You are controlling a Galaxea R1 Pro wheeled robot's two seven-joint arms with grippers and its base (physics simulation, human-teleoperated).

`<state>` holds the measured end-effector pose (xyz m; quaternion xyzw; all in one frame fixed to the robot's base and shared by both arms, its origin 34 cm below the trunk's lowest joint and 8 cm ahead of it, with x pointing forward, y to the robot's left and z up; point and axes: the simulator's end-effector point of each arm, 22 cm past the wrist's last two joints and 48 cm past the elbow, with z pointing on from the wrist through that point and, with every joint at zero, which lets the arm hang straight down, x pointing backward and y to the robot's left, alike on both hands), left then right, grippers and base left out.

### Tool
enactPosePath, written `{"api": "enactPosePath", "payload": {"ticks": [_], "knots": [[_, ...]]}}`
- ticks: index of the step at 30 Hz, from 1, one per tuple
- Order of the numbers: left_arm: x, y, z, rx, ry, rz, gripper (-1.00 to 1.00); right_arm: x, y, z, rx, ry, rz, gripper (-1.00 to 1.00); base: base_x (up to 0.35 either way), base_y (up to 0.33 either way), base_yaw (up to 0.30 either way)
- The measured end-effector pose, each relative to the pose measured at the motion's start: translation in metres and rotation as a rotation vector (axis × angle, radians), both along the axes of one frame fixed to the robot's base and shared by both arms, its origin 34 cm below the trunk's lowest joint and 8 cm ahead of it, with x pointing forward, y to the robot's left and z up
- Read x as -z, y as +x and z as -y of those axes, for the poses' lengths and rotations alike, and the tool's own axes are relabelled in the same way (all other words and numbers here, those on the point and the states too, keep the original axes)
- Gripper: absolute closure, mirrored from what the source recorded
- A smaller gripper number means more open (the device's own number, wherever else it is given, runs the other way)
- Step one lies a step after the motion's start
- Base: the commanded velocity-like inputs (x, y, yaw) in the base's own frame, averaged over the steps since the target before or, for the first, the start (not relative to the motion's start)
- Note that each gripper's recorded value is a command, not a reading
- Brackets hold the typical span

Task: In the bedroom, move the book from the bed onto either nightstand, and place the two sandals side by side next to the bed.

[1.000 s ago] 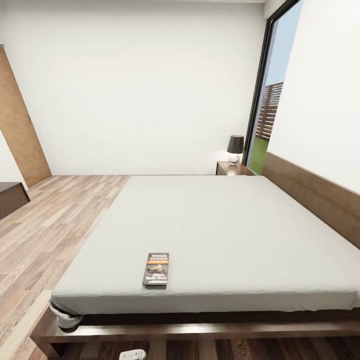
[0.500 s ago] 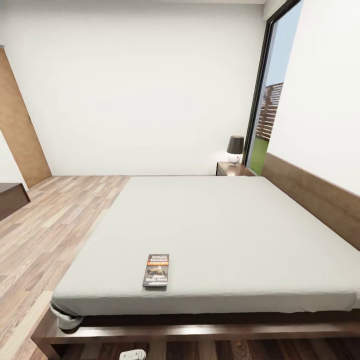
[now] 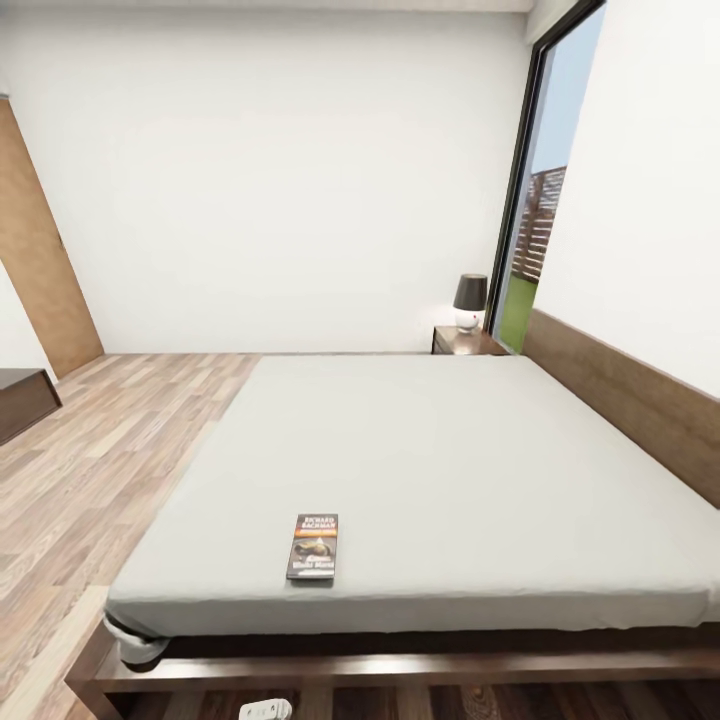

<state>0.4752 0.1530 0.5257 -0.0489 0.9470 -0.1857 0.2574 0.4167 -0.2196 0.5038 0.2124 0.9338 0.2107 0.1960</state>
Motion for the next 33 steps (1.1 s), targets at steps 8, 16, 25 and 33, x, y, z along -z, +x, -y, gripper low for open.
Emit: {"api": "enactPosePath", "payload": {"ticks": [8, 16, 25, 33], "knots": [[-0.013, 0.000, 0.000, 0.001, -0.001, 0.000, -1.00, -0.012, -0.001, 0.000, 0.005, 0.000, -0.005, -1.00, 0.000, 0.000, 0.000], [-0.026, 0.000, 0.000, 0.001, -0.001, 0.000, -1.00, -0.020, -0.015, -0.003, 0.005, 0.008, -0.037, -1.00, 0.000, 0.000, 0.000], [-0.039, 0.000, 0.000, 0.001, -0.001, -0.001, -1.00, -0.031, -0.026, -0.006, 0.002, 0.013, -0.061, -1.00, 0.000, 0.000, 0.000], [-0.051, -0.001, 0.001, 0.002, -0.003, 0.000, -1.00, -0.042, -0.027, -0.006, 0.003, 0.013, -0.062, -1.00, 0.000, 0.000, 0.000]]}}
